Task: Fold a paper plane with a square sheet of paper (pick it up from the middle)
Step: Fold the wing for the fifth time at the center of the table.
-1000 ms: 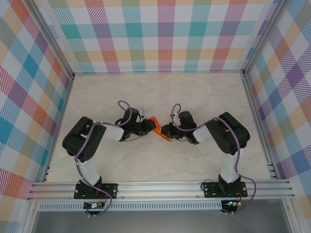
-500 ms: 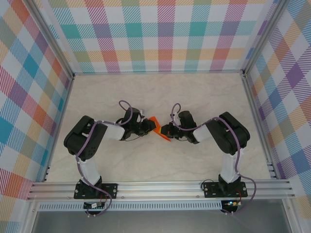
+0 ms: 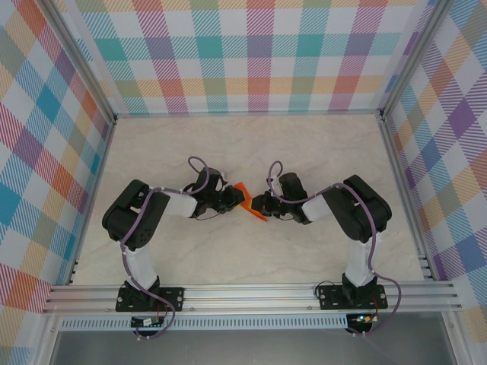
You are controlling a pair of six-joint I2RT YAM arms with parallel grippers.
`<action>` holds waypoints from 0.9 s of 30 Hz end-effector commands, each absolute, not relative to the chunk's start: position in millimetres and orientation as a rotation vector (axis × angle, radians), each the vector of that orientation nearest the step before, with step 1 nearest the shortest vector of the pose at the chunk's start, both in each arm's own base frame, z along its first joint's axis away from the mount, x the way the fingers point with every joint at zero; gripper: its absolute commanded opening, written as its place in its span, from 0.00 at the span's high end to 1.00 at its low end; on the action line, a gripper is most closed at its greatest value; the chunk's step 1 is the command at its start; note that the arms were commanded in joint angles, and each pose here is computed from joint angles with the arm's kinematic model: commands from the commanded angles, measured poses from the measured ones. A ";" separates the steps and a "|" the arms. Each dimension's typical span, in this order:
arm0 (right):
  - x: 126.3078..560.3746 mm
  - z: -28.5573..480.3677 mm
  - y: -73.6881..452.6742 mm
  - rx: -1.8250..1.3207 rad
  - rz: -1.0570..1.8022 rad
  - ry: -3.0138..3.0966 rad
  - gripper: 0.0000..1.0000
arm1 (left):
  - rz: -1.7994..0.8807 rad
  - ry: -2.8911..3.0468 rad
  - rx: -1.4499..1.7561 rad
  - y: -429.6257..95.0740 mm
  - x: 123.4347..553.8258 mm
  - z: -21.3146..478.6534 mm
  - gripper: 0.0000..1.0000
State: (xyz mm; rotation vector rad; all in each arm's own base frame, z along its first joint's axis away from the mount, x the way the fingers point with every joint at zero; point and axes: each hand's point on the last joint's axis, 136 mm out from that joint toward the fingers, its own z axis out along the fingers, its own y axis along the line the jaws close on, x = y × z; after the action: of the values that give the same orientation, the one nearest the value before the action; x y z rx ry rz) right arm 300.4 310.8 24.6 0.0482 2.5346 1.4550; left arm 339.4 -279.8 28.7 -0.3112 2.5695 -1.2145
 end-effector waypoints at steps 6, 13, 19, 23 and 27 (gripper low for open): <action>289.8 13.8 302.8 0.059 1.410 2.649 0.87 | -1.094 2.668 -0.355 -272.1 330.8 3.9 0.83; 285.8 28.3 300.1 0.025 1.433 2.658 0.83 | -1.076 2.684 -0.376 -270.0 329.4 -1.4 0.84; 278.0 28.2 293.4 0.000 1.398 2.698 0.82 | -1.055 2.705 -0.406 -268.1 328.7 -7.0 0.85; 274.6 22.3 289.3 0.006 1.379 2.727 0.85 | -1.046 2.714 -0.412 -267.5 328.4 -8.9 0.86; 273.6 13.2 285.7 0.035 1.365 2.759 0.88 | -1.041 2.719 -0.411 -267.5 328.7 -9.1 0.86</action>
State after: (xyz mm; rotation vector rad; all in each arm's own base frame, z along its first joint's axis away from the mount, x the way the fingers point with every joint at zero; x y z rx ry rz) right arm 283.6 292.8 22.9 0.0229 2.6848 1.3839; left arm 340.7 -278.1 23.5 -0.3537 2.6131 -1.1708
